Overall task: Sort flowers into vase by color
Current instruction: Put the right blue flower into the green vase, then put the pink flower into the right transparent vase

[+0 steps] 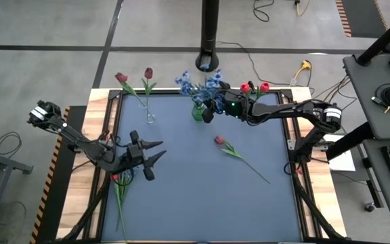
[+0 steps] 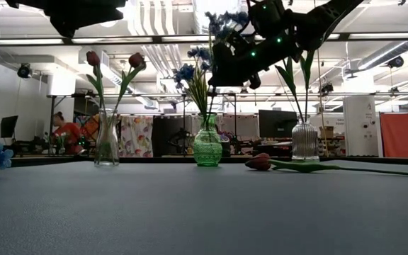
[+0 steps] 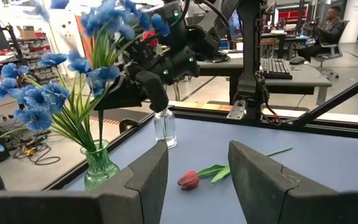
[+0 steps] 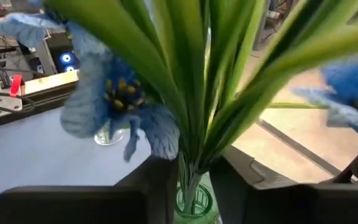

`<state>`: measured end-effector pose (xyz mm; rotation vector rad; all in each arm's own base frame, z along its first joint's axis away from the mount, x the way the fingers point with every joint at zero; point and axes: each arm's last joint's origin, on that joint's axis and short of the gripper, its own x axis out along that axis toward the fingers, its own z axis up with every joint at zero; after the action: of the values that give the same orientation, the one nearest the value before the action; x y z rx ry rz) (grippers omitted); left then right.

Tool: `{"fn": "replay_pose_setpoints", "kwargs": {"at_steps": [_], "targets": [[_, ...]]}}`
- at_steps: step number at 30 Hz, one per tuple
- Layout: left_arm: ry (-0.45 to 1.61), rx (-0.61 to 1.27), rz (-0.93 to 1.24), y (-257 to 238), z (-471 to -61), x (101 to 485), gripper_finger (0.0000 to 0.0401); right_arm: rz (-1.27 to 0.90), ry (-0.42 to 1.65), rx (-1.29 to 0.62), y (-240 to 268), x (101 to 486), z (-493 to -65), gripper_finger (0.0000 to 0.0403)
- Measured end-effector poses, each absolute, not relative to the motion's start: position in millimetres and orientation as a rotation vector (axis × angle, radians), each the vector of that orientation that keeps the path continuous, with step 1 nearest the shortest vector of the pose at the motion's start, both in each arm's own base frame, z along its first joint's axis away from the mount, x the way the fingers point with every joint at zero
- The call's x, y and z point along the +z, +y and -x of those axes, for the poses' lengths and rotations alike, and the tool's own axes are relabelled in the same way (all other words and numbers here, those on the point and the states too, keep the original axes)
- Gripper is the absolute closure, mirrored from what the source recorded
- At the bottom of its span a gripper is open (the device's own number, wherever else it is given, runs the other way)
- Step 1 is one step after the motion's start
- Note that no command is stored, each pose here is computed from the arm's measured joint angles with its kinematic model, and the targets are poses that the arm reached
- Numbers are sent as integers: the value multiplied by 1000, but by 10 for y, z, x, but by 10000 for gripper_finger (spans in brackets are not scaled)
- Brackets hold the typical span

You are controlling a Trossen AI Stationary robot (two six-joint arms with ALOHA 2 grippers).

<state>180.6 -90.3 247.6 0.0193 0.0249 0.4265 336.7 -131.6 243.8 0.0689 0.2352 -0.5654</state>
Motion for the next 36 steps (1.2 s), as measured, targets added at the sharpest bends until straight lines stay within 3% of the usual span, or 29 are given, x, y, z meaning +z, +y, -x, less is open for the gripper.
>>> {"fn": "replay_pose_setpoints", "kwargs": {"at_steps": [21,36], "targets": [[27,427,-21,-902,-1806,2472,249,-128,420,-547,-1150,2452,-3214,169],[16,426,65,-902,-1805,2460,249,-208,455,-512,-856,2775,-2923,153]]}}
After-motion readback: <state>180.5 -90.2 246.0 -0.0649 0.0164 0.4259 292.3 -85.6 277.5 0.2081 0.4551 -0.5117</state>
